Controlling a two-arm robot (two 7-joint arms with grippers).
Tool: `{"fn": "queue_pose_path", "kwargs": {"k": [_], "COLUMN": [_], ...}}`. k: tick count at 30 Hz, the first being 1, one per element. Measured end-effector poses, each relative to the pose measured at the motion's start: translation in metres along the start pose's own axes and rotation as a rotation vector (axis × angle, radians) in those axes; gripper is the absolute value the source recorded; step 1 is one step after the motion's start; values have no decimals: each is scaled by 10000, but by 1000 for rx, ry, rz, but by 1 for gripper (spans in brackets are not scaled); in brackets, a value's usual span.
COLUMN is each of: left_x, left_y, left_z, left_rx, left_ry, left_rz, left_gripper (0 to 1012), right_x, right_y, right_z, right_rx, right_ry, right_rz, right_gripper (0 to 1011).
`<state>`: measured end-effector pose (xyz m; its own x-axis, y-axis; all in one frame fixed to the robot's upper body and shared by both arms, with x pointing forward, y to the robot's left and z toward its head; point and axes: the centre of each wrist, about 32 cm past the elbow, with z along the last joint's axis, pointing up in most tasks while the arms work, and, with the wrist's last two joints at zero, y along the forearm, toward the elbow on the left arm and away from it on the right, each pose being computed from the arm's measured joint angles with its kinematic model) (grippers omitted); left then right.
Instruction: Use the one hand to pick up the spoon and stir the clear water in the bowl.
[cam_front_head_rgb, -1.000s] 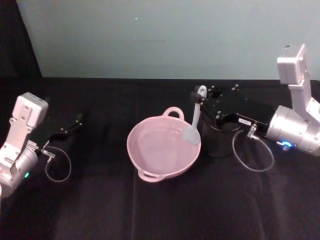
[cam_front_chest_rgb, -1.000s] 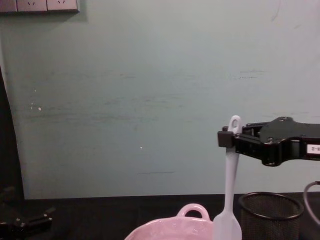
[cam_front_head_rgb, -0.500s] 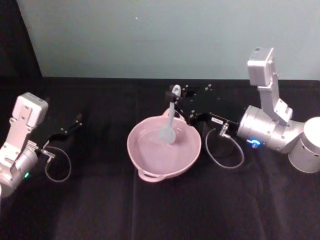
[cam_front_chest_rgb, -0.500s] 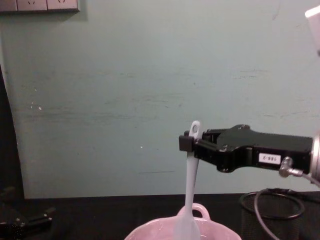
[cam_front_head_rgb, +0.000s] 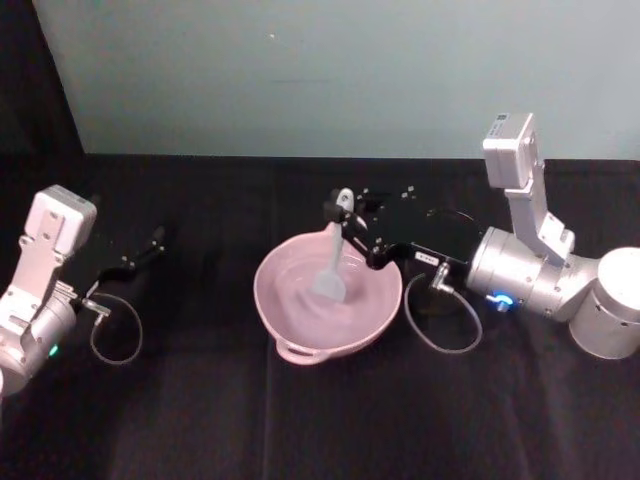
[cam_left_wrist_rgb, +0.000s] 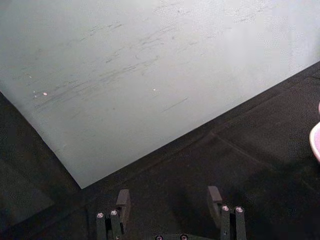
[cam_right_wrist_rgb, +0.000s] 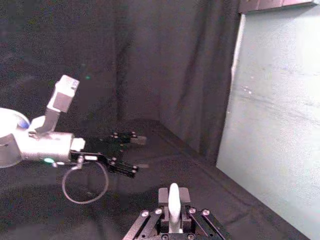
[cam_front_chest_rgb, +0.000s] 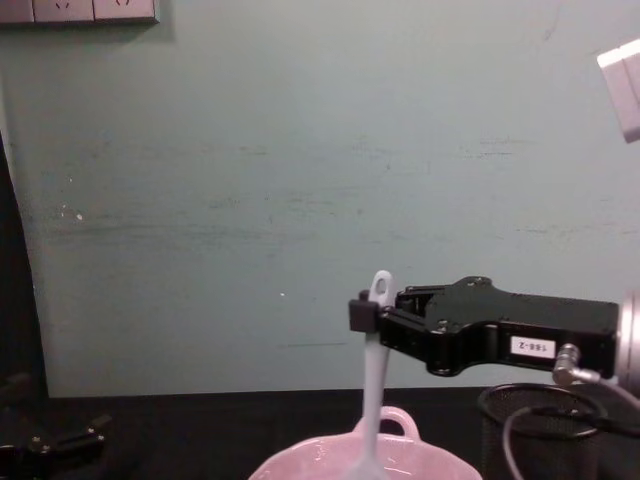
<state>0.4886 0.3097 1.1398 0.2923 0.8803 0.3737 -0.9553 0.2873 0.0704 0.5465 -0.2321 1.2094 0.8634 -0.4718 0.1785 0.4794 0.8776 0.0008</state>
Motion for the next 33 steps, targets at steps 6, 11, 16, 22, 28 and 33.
{"fn": "queue_pose_path", "kwargs": {"k": [6,11,16,22,28,33], "left_x": [0,0,0,0,0,0], "left_y": [0,0,0,0,0,0], "left_z": [0,0,0,0,0,0], "left_rx": [0,0,0,0,0,0], "left_ry": [0,0,0,0,0,0], "left_rz": [0,0,0,0,0,0], "left_gripper": [1011,1011,1011,1011,1011,1011], "right_x": [-28,-2,47,56,90,103], "right_y": [148,296,445,512,464,347], "right_z": [-41,-91,-180,-269,-286,-243], "right_rx": [16,26,40,61,66,56], "right_ry": [30,40,32,-13,-61,-90], "right_rz": [22,19,-31,-114,-175,-190], "right_gripper": [134,134,134,135,135,135]}}
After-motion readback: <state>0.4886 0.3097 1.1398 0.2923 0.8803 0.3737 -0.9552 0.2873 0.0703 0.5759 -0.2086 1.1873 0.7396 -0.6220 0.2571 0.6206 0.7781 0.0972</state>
